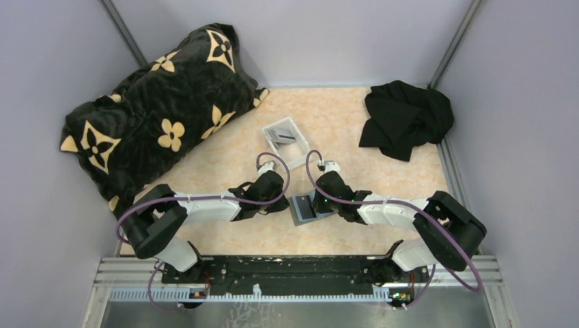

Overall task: Put the credit cards into the card holder
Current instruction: Insert the credit card into the card holder.

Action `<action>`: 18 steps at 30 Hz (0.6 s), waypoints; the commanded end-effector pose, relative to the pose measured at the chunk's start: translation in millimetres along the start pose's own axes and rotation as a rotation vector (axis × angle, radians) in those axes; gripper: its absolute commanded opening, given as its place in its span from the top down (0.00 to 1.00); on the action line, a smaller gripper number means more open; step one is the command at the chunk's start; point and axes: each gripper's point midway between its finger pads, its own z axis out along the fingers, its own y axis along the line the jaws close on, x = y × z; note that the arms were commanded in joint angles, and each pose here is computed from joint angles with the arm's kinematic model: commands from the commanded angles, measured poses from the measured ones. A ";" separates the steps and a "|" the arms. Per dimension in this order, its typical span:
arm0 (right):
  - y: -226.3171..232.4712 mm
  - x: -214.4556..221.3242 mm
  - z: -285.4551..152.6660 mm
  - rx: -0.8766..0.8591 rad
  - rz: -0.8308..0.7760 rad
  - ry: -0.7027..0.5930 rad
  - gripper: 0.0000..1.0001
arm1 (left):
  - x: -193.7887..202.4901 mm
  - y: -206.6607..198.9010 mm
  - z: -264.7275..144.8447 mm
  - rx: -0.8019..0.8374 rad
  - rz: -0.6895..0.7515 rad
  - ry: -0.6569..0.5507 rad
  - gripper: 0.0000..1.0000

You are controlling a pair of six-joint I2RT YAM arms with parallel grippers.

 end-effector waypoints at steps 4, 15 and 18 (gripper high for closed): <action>11.6 -8.3 -4.2 -0.052 0.027 -0.028 1.00 | 53.6 65.7 -3.7 -0.210 0.076 0.188 0.94; 2.6 -22.5 -9.9 0.015 -0.011 -0.068 0.99 | 48.4 64.0 -7.7 -0.205 0.075 0.167 0.94; -0.9 -27.5 -10.4 0.040 -0.029 -0.081 0.98 | 49.5 64.6 -6.5 -0.209 0.078 0.174 0.94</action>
